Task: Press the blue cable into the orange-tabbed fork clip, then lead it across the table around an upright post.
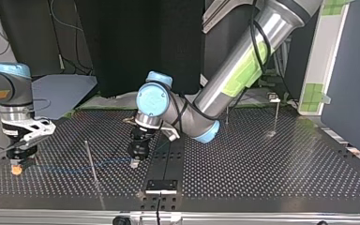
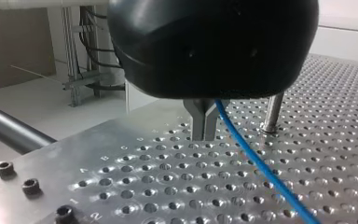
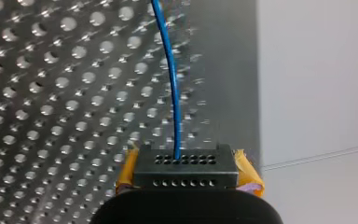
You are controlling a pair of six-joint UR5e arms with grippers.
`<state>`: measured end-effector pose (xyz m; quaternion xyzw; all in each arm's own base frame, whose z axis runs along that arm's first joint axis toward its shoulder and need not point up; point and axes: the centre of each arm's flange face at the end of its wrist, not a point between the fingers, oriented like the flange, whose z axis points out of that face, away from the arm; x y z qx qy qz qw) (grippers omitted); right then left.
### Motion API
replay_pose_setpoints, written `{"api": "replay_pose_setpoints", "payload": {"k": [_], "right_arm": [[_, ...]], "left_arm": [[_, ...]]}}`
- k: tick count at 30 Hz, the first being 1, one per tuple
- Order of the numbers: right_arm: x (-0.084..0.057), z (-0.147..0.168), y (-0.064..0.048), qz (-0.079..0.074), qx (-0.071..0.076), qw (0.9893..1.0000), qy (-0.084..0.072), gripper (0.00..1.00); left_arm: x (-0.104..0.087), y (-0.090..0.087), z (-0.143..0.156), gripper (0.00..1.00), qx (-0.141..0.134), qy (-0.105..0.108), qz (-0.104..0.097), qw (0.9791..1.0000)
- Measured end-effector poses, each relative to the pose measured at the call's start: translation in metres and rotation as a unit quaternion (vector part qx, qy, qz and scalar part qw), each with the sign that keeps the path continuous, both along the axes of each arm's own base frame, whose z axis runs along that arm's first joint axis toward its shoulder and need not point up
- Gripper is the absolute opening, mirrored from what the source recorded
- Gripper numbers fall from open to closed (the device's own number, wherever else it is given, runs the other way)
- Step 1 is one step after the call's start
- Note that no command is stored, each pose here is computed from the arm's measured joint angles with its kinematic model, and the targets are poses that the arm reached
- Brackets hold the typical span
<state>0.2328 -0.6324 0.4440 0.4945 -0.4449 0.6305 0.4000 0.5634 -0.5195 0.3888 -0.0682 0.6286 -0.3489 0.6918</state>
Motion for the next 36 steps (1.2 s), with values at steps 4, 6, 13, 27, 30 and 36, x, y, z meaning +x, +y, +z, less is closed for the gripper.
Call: {"api": "replay_pose_setpoints", "payload": {"k": [4, 6, 13, 27, 30, 36], "right_arm": [[0.001, -0.018, -0.013, 0.0, 0.008, 1.0, 0.002, 0.0], [0.002, -0.025, -0.019, 0.0, 0.01, 0.9999, 0.003, 0.0], [0.009, -0.06, -0.034, 0.006, 0.032, 0.9994, 0.008, 0.0], [0.032, -0.1, -0.025, 0.022, 0.067, 0.9974, 0.015, 0.0], [0.036, -0.112, -0.02, 0.022, 0.075, 0.9968, 0.016, 0.0], [0.042, -0.142, -0.012, 0.015, 0.092, 0.9955, 0.02, 0.0]], "left_arm": [[0.004, -0.001, -0.007, 0.0, 0.0, 0.001, -0.005, 1.0], [0.007, -0.001, -0.015, 0.0, 0.003, 0.005, -0.008, 0.9999], [0.015, -0.005, -0.047, 0.02, 0.015, 0.021, -0.011, 0.9996], [0.014, -0.008, -0.052, 0.61, 0.021, 0.024, -0.018, 0.9994], [0.014, -0.008, -0.052, 0.88, 0.023, 0.023, -0.017, 0.9993], [0.018, -0.001, -0.054, 0.95, 0.03, 0.026, 0.006, 0.9992]]}}
